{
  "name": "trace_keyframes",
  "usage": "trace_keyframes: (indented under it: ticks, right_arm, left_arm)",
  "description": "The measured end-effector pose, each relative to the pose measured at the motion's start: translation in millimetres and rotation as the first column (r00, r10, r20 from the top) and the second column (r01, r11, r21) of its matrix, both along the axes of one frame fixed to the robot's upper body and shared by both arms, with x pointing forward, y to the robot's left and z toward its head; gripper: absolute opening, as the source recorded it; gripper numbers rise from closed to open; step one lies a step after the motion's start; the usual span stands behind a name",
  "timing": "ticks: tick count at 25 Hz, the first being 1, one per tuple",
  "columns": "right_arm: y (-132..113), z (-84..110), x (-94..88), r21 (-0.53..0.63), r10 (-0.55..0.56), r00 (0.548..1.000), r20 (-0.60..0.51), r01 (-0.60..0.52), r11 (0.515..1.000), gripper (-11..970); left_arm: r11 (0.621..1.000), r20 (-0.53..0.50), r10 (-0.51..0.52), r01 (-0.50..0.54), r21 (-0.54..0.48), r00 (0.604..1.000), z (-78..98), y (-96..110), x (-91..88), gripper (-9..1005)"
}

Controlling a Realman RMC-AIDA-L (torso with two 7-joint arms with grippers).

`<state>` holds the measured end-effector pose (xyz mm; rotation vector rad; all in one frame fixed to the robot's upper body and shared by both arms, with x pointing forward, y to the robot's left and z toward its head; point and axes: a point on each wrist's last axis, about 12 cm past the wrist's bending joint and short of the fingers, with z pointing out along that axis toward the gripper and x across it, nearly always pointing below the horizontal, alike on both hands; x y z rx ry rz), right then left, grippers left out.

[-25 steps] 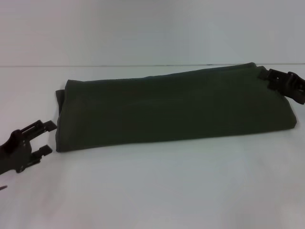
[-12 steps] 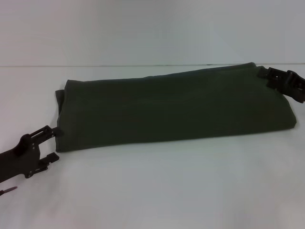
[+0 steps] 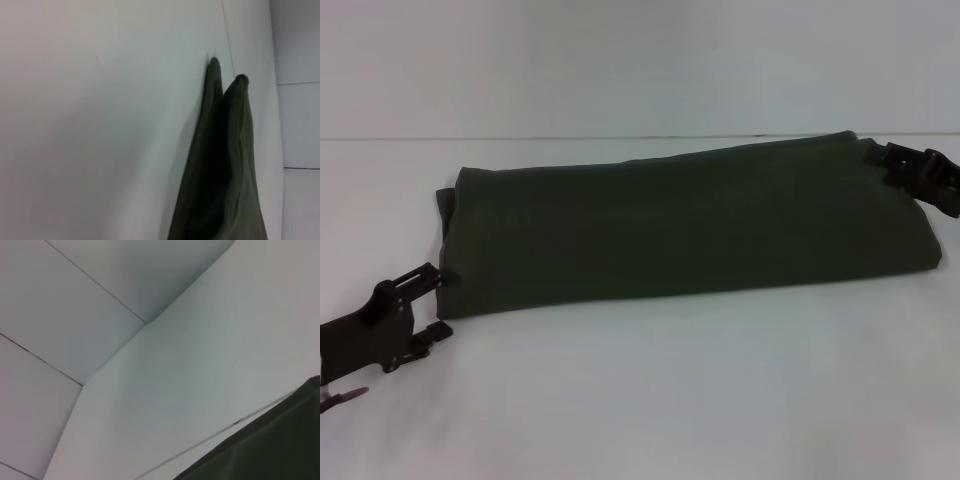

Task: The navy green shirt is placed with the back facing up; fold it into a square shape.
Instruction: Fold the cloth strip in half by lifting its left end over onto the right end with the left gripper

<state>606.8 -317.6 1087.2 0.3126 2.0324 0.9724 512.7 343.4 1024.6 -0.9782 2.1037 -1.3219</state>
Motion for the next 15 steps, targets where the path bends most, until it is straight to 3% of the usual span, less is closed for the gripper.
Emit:
trace_keyframes:
  ticks: [6, 15]
  right_arm:
    - [-1, -0.4, -0.3, -0.001, -0.003, 1.000, -0.001, 0.003, 1.000, 607]
    - [-3, -1.2, -1.3, 0.001, -0.011, 1.000, -0.002, 0.011, 1.000, 607]
  left_arm:
    - [1.000, -0.007, 0.001, -0.001, -0.003, 1.000, -1.7, -4, 3.8, 850]
    - [0.999, -0.008, -0.013, 0.014, 0.030, 1.000, -1.1, -17, 23.0, 848]
